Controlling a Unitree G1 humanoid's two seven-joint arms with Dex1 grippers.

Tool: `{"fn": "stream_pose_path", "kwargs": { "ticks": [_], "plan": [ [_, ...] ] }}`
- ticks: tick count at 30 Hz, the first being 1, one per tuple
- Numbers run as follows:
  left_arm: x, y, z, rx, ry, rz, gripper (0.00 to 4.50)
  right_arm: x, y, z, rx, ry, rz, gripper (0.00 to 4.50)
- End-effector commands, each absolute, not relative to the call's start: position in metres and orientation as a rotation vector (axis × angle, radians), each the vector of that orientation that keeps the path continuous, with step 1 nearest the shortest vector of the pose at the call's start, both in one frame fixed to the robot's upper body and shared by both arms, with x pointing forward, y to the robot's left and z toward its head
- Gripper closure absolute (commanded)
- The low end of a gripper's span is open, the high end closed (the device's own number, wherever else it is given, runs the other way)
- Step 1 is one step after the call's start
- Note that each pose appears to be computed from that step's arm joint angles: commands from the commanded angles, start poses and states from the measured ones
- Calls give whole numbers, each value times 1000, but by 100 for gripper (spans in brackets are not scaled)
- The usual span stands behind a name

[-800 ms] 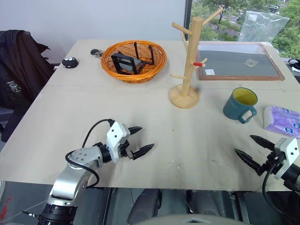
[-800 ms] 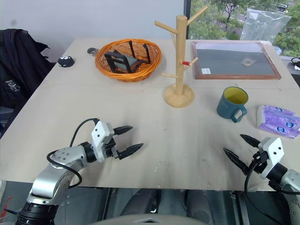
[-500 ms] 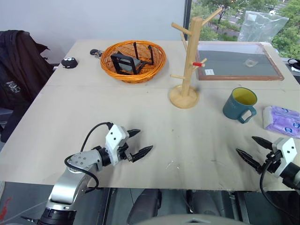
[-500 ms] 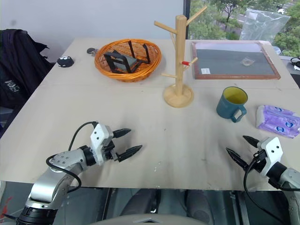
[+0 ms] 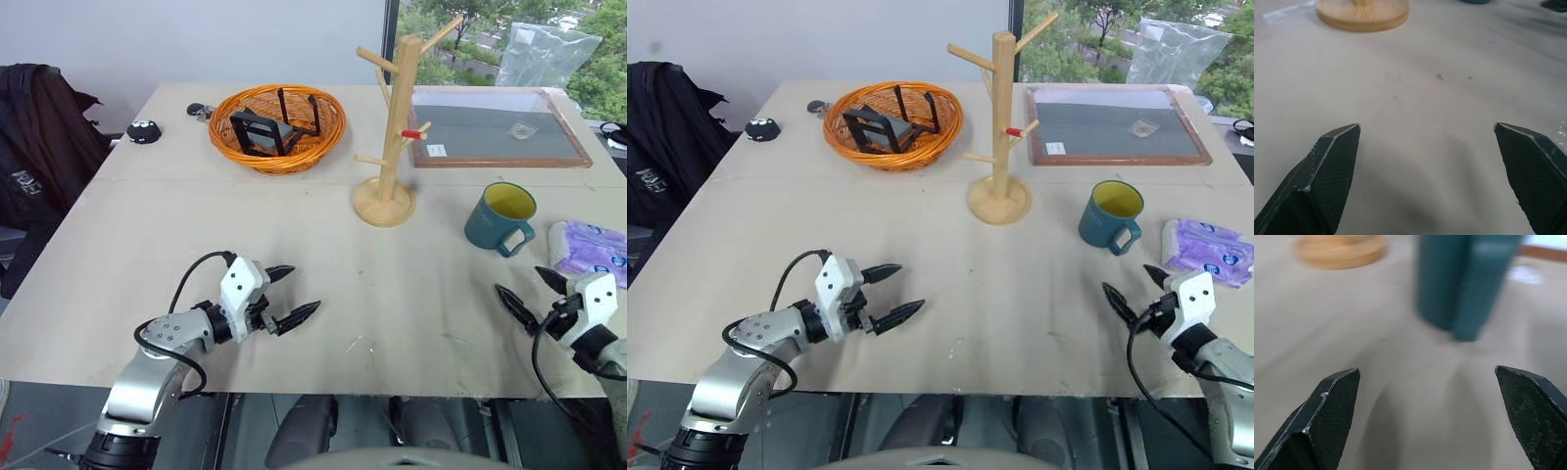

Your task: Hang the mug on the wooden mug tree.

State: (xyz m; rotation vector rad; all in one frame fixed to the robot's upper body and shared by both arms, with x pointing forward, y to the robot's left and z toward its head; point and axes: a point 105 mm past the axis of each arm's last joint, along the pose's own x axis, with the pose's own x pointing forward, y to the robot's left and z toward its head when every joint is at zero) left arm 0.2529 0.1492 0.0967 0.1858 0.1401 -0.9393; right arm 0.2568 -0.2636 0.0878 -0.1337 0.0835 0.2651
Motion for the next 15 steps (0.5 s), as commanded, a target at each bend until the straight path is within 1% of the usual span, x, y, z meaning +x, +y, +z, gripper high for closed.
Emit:
{"fn": "stream_pose_path", "kwargs": {
  "ticks": [1, 3, 5, 7, 10, 15],
  "plan": [
    [251, 143, 118, 199, 60, -1009, 0, 264, -255, 107, -128, 12, 108, 4],
    [246, 134, 125, 210, 47, -1102, 0, 268, -248, 108, -92, -4, 27, 4],
    [240, 126, 132, 269, 41, -1213, 0, 273, -249, 110, -96, -26, -65, 4],
    [243, 119, 143, 261, 23, -1260, 0, 277, -252, 112, -95, -37, -135, 4],
    [244, 110, 162, 249, -13, -1320, 0, 281, -250, 115, -76, -47, -163, 4],
    [245, 94, 178, 279, -16, -1384, 0, 292, -254, 109, -93, -27, -248, 4]
  ]
}}
